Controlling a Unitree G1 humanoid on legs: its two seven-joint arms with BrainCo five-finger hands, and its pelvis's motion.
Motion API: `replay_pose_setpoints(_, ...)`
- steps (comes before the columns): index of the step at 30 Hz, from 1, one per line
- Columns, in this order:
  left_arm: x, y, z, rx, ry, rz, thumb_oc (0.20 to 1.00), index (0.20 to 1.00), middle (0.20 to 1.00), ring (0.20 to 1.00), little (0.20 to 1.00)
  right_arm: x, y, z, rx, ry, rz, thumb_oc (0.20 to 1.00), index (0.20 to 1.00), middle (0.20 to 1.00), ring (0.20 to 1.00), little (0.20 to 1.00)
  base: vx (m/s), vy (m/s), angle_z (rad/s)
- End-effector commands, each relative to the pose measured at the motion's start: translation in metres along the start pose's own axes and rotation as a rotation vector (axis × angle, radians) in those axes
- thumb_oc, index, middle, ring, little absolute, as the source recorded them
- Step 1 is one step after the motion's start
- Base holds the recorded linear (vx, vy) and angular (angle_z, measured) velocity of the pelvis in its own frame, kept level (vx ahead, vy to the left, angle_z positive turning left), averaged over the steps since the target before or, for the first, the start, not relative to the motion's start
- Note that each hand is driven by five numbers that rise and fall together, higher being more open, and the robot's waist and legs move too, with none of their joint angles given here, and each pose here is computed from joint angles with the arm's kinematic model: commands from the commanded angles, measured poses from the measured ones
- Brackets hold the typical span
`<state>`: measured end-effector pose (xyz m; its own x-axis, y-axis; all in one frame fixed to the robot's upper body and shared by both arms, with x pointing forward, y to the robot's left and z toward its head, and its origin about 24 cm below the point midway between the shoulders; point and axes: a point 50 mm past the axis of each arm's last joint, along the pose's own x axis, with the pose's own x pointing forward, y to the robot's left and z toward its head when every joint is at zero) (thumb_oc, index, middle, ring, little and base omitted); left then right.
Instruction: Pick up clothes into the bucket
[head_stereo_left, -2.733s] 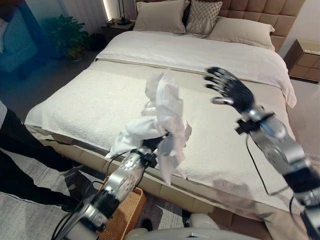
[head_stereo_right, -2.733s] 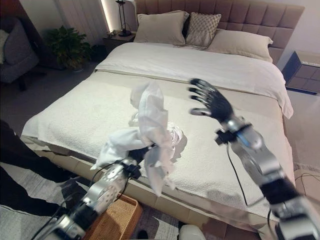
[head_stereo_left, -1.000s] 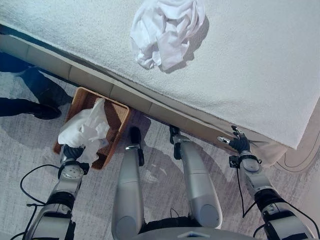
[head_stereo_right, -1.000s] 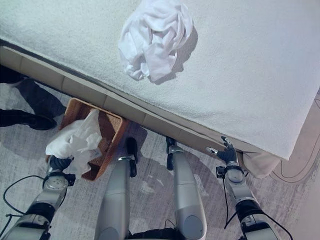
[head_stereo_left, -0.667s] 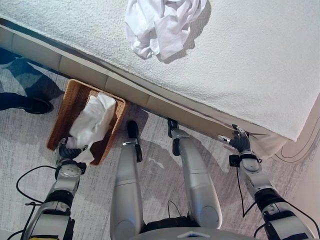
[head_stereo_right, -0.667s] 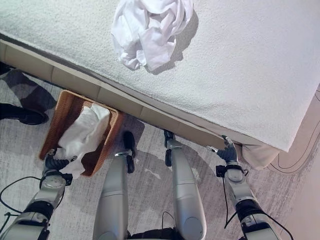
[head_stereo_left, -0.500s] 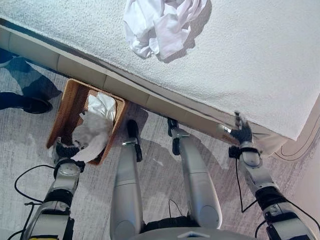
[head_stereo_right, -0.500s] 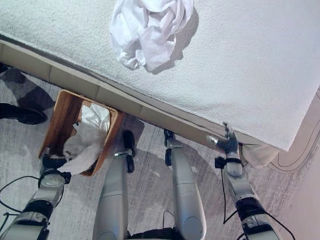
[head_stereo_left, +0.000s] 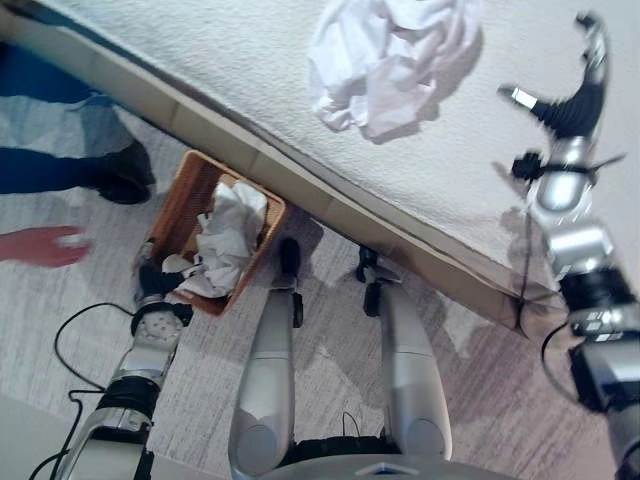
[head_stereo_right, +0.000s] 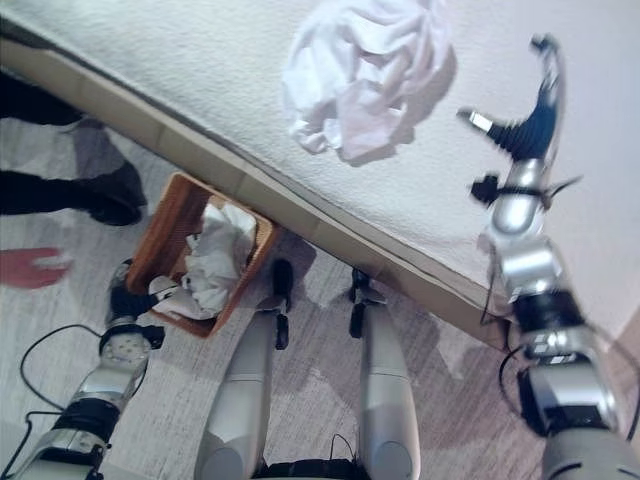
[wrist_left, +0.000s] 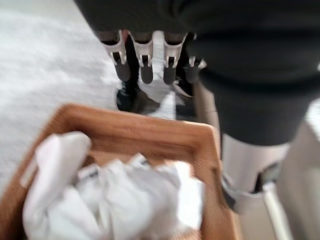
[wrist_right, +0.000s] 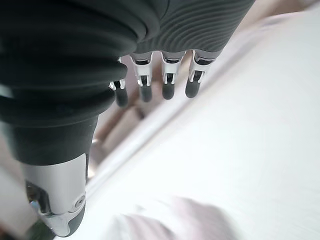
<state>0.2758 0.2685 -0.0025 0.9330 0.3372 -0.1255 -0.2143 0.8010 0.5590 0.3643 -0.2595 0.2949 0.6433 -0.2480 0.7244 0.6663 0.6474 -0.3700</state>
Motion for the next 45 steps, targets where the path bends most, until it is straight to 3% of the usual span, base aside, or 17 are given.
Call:
replay_pose_setpoints(1,-0.014,-0.011,-0.016,0.030,0.010,-0.130,1.000,1.000,1.000,1.000,1.000,0.005,-0.005,-0.007,-0.080,0.006,0.073,1.000,1.000,1.000,1.000,1.000,0.00,-0.088,0.43)
replay_pose_setpoints(4,-0.026,-0.037,-0.016,0.084,-0.013,-0.281,1.000,1.000,1.000,1.000,1.000,0.020,-0.004,-0.011,-0.168,0.064,0.116,1.000,1.000,1.000,1.000,1.000,0.08,-0.126,0.36)
replay_pose_setpoints(10,-0.038,-0.066,-0.007,0.116,-0.066,-0.408,1.000,1.000,1.000,1.000,1.000,0.027,-0.009,-0.033,-0.259,0.221,0.156,1.000,1.000,1.000,1.000,1.000,0.01,-0.081,0.34)
replay_pose_setpoints(15,-0.047,-0.083,-0.004,0.076,-0.065,-0.524,1.000,1.000,1.000,1.000,1.000,0.008,-0.017,-0.076,-0.460,0.434,0.408,1.000,1.000,1.000,1.000,1.000,0.01,-0.117,0.34)
replay_pose_setpoints(20,-0.054,-0.100,-0.001,0.034,-0.048,-0.597,1.000,1.000,1.000,1.000,1.000,-0.018,-0.019,-0.106,-0.470,0.580,0.467,1.000,1.000,1.000,1.000,1.000,0.01,-0.045,0.25)
replay_pose_setpoints(22,-0.053,-0.102,0.004,0.036,-0.066,-0.606,1.000,1.000,1.000,1.000,1.000,-0.023,-0.009,-0.106,-0.464,0.564,0.517,0.576,0.576,0.576,0.576,0.576,0.01,-0.007,0.02)
replay_pose_setpoints(23,-0.053,-0.102,0.004,0.036,-0.066,-0.606,1.000,1.000,1.000,1.000,1.000,-0.023,-0.009,-0.106,-0.464,0.565,0.517,0.576,0.576,0.576,0.576,0.576,0.00,0.000,0.00)
replay_pose_setpoints(24,-0.052,-0.103,0.005,0.031,-0.068,-0.608,1.000,1.000,1.000,1.000,1.000,-0.024,-0.006,-0.105,-0.443,0.560,0.526,0.200,0.200,0.200,0.200,0.200,0.00,0.000,0.00)
replay_pose_setpoints(32,-0.049,-0.103,0.016,-0.030,-0.094,-0.573,1.000,1.000,1.000,1.000,1.000,-0.017,0.002,-0.092,-0.370,0.476,0.445,0.200,0.200,0.200,0.200,0.200,0.00,0.015,-0.01)
replay_pose_setpoints(38,-0.048,-0.099,0.009,-0.025,-0.066,-0.552,1.000,1.000,1.000,1.000,1.000,-0.011,0.033,-0.055,-0.322,0.265,0.506,0.200,0.200,0.200,0.200,0.200,-0.03,0.066,-0.31)
replay_pose_setpoints(45,-0.050,-0.096,0.015,0.019,-0.127,-0.604,1.000,1.000,1.000,1.000,1.000,-0.015,0.035,-0.040,-0.258,0.159,0.540,0.200,0.200,0.200,0.200,0.200,0.05,0.066,-0.50)
